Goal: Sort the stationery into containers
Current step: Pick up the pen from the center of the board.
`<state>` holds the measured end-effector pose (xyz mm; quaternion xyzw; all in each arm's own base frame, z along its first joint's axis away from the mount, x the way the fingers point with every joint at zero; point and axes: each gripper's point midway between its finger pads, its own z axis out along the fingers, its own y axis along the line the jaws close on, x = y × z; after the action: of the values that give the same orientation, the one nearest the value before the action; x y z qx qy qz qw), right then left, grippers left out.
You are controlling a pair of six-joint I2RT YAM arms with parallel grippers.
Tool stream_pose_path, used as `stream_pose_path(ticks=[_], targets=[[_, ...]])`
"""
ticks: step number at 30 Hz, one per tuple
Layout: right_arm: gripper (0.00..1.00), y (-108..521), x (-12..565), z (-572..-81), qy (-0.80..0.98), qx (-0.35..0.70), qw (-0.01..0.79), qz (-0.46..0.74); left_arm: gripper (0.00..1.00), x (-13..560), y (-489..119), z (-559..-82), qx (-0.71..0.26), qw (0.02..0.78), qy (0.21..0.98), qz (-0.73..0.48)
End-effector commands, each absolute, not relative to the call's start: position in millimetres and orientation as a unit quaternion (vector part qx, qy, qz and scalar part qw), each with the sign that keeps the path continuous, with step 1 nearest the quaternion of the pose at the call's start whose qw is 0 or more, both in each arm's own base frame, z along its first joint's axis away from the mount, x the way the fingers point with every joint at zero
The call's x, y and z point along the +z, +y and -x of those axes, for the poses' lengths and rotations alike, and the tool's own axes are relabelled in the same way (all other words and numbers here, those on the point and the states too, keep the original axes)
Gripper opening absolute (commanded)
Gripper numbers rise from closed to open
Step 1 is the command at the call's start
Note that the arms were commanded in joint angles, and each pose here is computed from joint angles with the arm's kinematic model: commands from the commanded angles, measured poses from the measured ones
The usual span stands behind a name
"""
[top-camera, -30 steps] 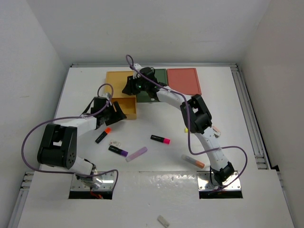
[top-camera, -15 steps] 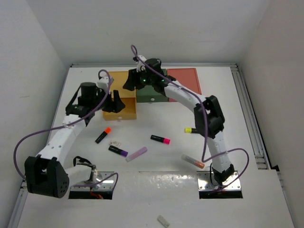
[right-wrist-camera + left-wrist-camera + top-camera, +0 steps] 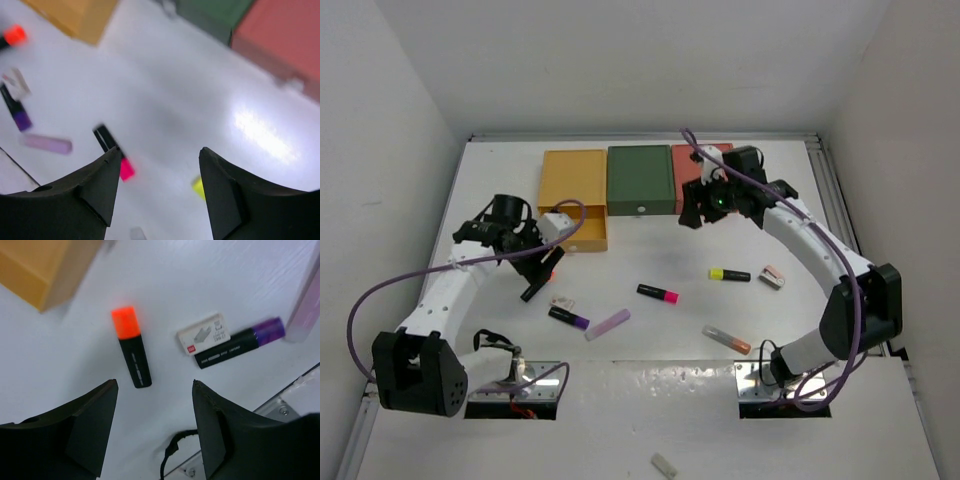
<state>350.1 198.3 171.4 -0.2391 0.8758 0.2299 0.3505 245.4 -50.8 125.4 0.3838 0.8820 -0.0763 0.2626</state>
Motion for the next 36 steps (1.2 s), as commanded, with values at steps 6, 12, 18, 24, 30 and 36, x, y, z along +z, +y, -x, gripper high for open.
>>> stream_pose_path(ticks=[6, 12, 18, 24, 30, 36], targets=[[0.62, 155.5, 141.7, -320.0, 0.894, 0.193, 0.326, 0.240, 0.67, 73.7, -15.2, -245.6, 0.001, 0.197, 0.900, -0.388], [0.63, 155.8, 135.7, -316.3, 0.897, 0.202, 0.313, 0.239, 0.64, 47.3, -12.2, -253.4, 0.000, 0.168, 0.907, -0.387], [0.62, 154.6, 132.9, -317.8, 0.899, 0.203, 0.306, 0.238, 0.59, 30.2, -14.5, -260.7, -0.008, 0.158, 0.912, -0.380], [0.62, 150.3, 134.2, -319.7, 0.900, 0.205, 0.306, 0.234, 0.50, 16.2, -16.9, -261.9, -0.024, 0.144, 0.915, -0.376], [0.62, 146.9, 141.4, -327.0, 0.898, 0.207, 0.316, 0.227, 0.42, 2.4, -17.1, -254.2, -0.033, 0.124, 0.919, -0.372], [0.62, 142.0, 138.8, -325.3, 0.899, 0.208, 0.311, 0.229, 0.15, 18.2, -19.7, -247.1, -0.042, 0.131, 0.909, -0.393]])
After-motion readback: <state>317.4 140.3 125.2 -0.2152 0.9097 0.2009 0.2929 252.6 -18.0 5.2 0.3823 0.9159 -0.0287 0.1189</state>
